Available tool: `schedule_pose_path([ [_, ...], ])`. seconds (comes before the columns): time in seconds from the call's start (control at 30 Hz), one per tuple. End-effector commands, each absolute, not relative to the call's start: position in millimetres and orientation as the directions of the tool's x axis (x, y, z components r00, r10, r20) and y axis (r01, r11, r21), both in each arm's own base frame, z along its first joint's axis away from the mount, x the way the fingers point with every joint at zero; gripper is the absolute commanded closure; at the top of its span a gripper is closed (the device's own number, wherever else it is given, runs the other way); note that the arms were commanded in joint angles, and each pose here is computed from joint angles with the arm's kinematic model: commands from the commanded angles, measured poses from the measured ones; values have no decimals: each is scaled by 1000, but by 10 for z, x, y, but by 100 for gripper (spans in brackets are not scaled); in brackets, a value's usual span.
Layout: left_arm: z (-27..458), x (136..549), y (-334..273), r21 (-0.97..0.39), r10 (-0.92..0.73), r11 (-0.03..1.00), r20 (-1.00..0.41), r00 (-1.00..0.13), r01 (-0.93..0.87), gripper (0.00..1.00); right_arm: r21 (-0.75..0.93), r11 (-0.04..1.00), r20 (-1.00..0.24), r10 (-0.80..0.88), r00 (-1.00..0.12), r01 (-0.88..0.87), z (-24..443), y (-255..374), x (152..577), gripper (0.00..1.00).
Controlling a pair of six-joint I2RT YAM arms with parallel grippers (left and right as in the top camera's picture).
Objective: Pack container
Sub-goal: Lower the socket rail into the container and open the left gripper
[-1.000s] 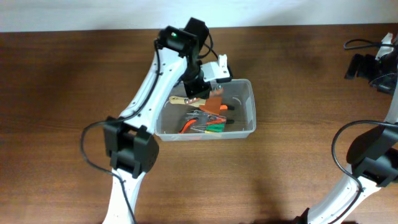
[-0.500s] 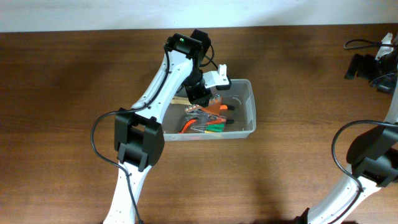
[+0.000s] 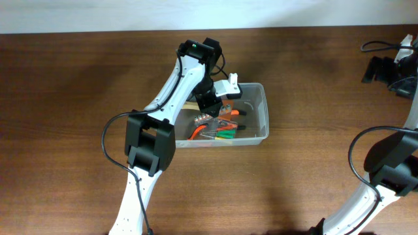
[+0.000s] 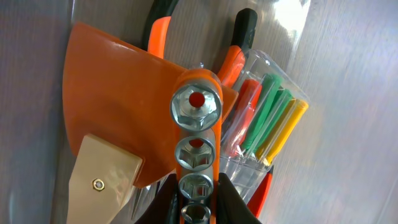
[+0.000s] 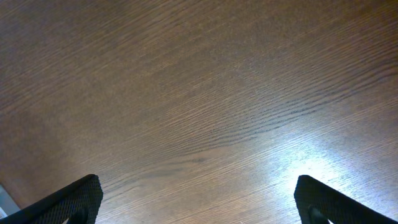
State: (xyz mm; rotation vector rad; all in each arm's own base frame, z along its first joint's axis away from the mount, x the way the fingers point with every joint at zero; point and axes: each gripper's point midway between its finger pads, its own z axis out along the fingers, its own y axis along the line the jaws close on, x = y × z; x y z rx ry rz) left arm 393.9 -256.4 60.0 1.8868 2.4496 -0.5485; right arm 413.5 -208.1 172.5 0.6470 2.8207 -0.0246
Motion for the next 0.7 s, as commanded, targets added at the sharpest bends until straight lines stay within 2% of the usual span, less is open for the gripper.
schedule_pose_path([
  [0.0, 616, 3931, -2593, -288, 931, 208, -235, -279, 935, 89, 42, 901, -247, 427, -870, 431, 1754, -2050, 4137, 1],
  [0.03, 616, 3931, -2591, -289, 931, 208, -235, -280, 935, 89, 42, 901, -247, 427, -870, 431, 1754, -2051, 4137, 1],
  [0.07, 615, 3931, -2588, -289, 931, 208, -234, -280, 934, 83, 42, 901, -247, 427, -870, 431, 1754, -2050, 4137, 1],
  [0.13, 616, 3934, -2588, -288, 931, 209, -235, -280, 935, 62, 42, 901, -247, 427, -870, 431, 1754, -2050, 4137, 1],
  [0.27, 616, 3941, -2591, -286, 930, 208, -237, -279, 935, 45, 42, 901, -247, 427, -870, 431, 1752, -2051, 4137, 1],
  [0.5, 787, 4037, -2601, -260, 913, 254, -253, -320, 932, 41, 42, 901, -248, 427, -870, 431, 1754, -2050, 4138, 1],
  [0.6, 1134, 4154, -2619, -200, 899, 260, -307, -312, 945, 40, 42, 901, -247, 427, -870, 431, 1752, -2051, 4138, 1],
  [0.67, 1367, 4215, -2604, -159, 889, 263, -343, -303, 952, 35, 42, 901, -247, 427, -870, 431, 1754, -2050, 4137, 1],
])
